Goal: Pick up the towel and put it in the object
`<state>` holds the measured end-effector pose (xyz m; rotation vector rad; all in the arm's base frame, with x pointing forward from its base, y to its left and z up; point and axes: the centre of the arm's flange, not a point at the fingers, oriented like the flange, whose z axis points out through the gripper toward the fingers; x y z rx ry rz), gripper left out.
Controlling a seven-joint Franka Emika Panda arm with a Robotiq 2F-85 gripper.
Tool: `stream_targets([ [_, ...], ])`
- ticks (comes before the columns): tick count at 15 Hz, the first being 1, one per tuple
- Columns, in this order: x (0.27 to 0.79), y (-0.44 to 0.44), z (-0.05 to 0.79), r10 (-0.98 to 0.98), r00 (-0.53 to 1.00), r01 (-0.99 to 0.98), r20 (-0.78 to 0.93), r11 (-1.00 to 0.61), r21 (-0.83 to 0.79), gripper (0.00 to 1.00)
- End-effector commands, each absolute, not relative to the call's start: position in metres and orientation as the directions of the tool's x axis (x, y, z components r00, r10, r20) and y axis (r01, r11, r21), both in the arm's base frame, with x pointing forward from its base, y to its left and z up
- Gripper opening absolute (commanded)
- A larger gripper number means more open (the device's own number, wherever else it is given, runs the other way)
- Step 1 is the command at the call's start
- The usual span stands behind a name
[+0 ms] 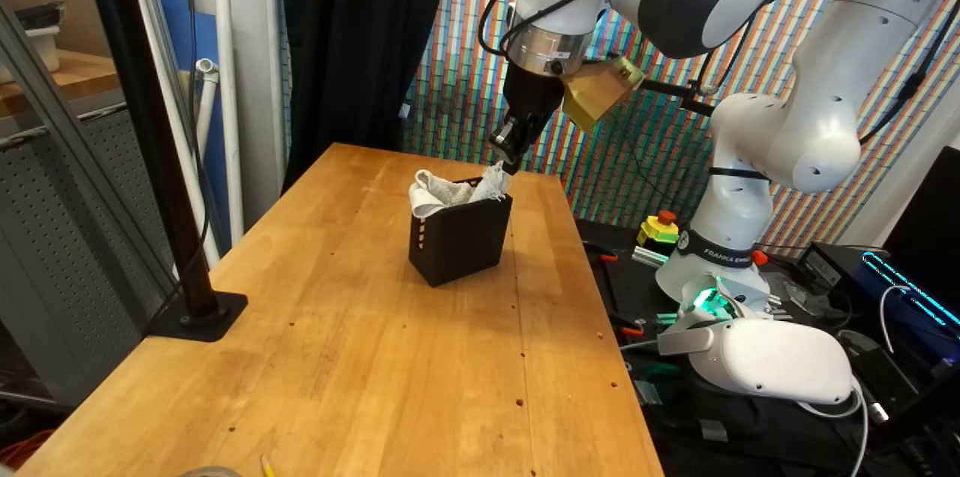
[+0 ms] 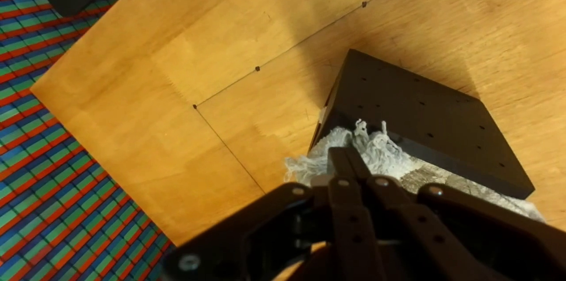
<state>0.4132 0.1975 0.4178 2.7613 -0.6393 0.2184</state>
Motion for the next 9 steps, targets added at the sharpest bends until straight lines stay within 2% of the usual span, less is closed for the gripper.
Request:
stream_targets([
  [1,0.428,0.184,0.413,-0.403,0.892,-0.444,0.205,-0.865,0.232,0.04],
  [9,0.464,0.177,0.390,-0.374,0.913,-0.400,0.165,-0.901,0.167,0.04],
])
